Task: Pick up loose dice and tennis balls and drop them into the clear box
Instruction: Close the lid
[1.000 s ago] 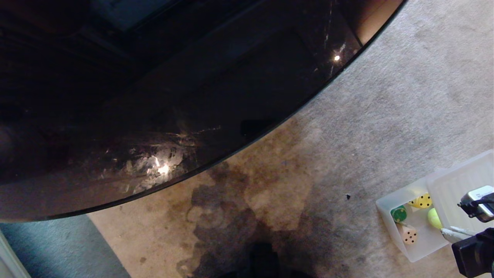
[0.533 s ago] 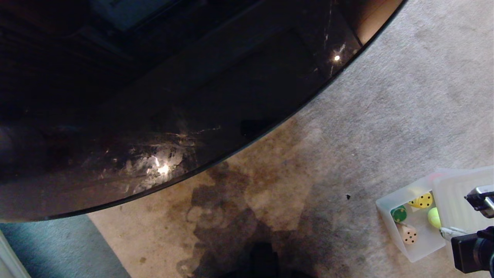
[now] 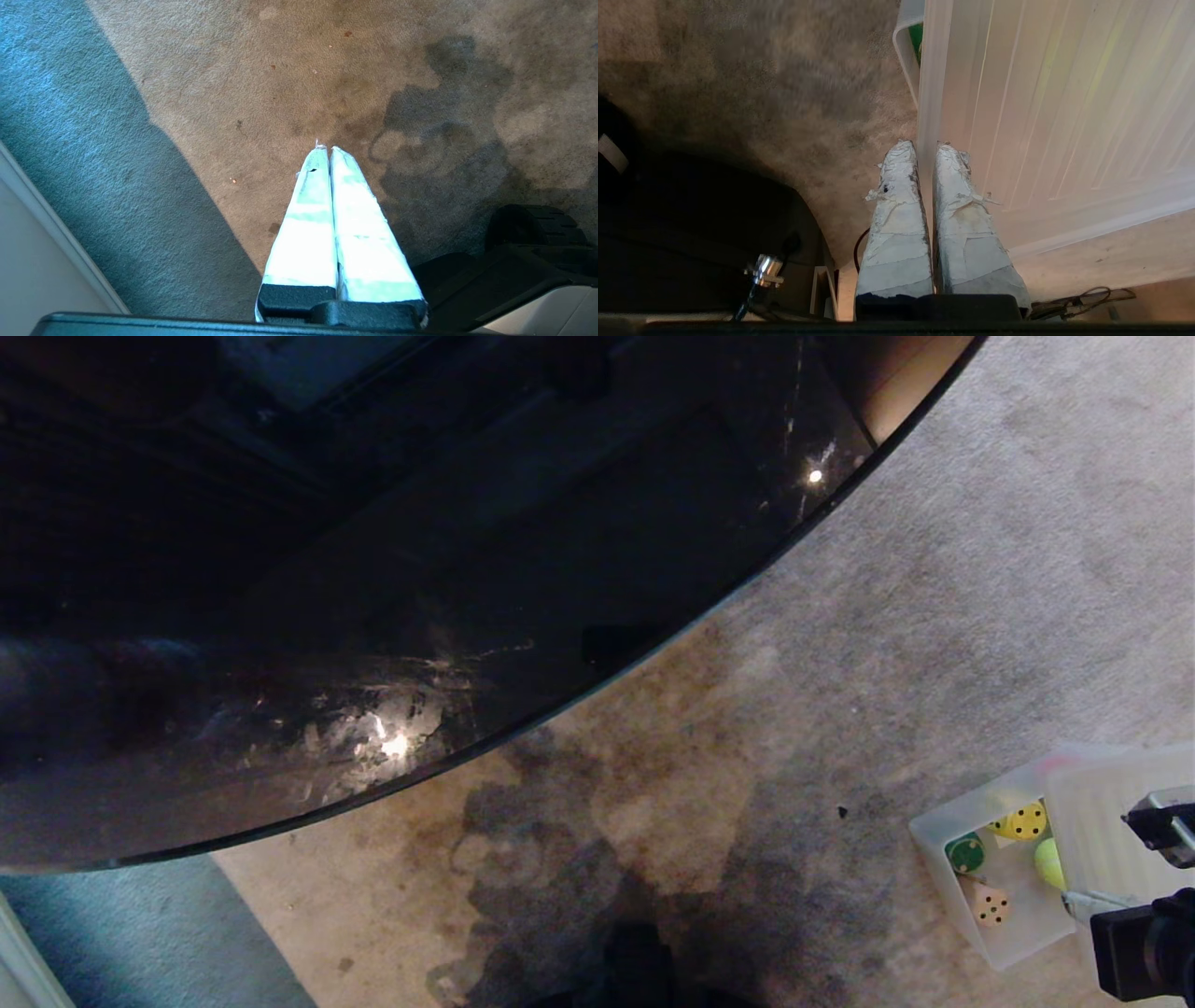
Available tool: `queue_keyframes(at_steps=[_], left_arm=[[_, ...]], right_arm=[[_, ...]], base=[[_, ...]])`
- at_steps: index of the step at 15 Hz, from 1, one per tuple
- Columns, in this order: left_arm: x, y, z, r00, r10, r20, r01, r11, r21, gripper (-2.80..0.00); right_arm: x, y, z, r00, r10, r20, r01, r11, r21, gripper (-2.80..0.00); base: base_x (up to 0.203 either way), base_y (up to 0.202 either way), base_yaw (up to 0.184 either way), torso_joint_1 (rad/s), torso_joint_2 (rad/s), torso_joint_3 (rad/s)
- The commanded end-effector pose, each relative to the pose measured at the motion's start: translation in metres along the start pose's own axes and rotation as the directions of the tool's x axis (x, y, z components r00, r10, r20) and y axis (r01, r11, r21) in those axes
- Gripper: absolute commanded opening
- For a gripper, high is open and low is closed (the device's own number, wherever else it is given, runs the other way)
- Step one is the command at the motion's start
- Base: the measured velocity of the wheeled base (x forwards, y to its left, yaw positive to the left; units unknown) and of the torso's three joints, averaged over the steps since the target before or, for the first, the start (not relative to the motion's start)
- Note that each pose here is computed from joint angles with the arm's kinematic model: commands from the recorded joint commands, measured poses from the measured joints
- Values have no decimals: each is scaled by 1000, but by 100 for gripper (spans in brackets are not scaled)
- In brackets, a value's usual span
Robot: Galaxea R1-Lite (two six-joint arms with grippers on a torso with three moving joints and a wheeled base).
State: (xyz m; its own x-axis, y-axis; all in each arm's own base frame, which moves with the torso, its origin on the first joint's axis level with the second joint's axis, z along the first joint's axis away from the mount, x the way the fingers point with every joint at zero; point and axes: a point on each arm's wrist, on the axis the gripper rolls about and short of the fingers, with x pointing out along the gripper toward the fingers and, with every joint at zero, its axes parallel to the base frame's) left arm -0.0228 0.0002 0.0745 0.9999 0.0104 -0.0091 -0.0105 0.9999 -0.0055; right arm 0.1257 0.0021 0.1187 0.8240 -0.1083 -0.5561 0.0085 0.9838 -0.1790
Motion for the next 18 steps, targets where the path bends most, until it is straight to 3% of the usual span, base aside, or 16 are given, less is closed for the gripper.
queue_keyframes(at_steps=[1, 18], left_arm=[[0, 0, 0, 1000, 0, 0, 0, 1000, -1, -280], [0, 0, 0, 1000, 0, 0, 0, 1000, -1, -280]], right_arm=[[0, 0, -1, 1000, 2, -3, -2, 1000, -2, -280], [3, 1, -5, 999, 7, -36, -7, 1000, -9, -280]], base=[[0, 0, 0, 0, 0, 0], [0, 0, 0, 0, 0, 0]])
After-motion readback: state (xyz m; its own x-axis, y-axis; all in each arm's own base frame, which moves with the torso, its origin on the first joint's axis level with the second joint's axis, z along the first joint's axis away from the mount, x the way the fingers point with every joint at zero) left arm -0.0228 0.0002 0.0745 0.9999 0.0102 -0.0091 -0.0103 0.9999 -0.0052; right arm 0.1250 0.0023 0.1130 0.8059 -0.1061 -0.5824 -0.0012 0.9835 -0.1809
